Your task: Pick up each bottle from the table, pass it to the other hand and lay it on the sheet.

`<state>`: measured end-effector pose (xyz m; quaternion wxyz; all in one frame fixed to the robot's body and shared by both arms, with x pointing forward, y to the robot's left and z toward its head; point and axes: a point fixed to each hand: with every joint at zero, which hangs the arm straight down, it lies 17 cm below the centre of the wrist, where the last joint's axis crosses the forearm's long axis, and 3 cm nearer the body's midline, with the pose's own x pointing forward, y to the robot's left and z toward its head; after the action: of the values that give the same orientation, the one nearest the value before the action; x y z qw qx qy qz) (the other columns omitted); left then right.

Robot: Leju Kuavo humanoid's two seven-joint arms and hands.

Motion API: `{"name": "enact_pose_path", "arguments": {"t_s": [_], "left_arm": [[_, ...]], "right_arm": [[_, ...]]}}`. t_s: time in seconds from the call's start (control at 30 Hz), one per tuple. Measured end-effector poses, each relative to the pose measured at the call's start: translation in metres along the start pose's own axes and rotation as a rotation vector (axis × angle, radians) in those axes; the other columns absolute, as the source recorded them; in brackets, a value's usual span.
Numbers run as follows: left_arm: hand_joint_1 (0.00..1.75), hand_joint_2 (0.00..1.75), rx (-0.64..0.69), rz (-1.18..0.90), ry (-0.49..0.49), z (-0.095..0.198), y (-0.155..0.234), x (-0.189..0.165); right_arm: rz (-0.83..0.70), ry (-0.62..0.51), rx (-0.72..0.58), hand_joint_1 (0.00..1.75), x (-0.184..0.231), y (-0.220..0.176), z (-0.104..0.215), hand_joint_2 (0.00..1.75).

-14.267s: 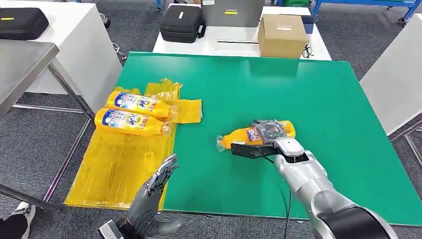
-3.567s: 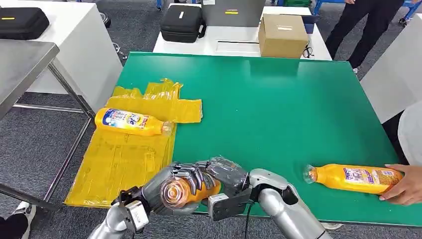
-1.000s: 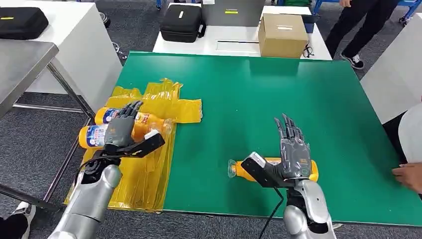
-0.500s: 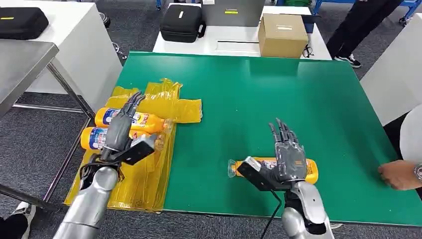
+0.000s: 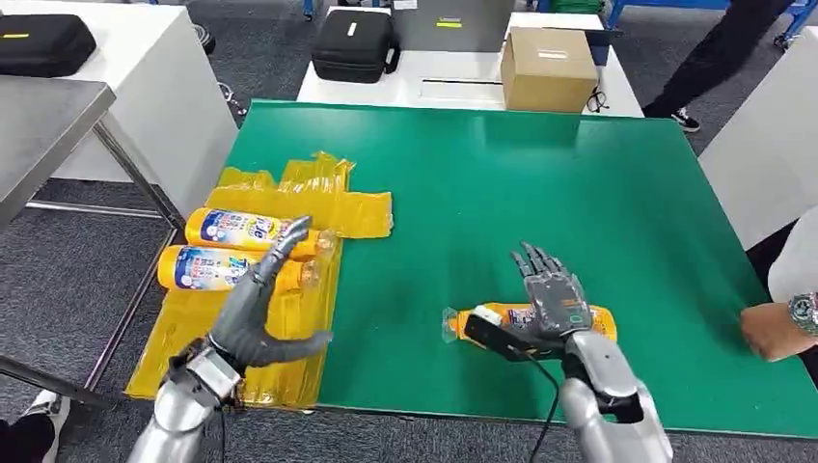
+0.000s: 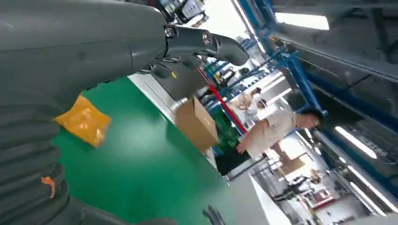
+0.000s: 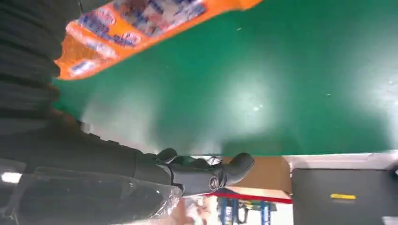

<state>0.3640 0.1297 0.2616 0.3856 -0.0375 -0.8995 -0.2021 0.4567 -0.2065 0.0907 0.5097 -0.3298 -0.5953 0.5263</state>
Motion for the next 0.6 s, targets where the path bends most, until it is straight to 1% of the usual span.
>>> {"name": "enact_pose_path", "arguments": {"t_s": [0.13,0.27,0.4,0.6], "left_arm": [[0.00,1.75,0.011,0.042,0.015,0.019,-0.007,0.001],[0.00,1.75,0.017,0.071,0.030,0.034,-0.011,-0.001],[0.00,1.75,0.024,0.088,0.039,0.037,-0.008,-0.006],[0.00,1.75,0.034,0.100,0.058,0.036,-0.004,-0.018]], "right_arm": [[-0.030,-0.061,0.044,0.00,-0.008,0.002,0.010,1.75],[-0.065,-0.106,0.061,0.00,-0.019,-0.003,0.031,1.75],[-0.072,-0.128,0.055,0.00,-0.039,-0.022,0.040,1.75],[-0.109,-0.180,0.054,0.00,-0.049,-0.041,0.047,1.75]]}}
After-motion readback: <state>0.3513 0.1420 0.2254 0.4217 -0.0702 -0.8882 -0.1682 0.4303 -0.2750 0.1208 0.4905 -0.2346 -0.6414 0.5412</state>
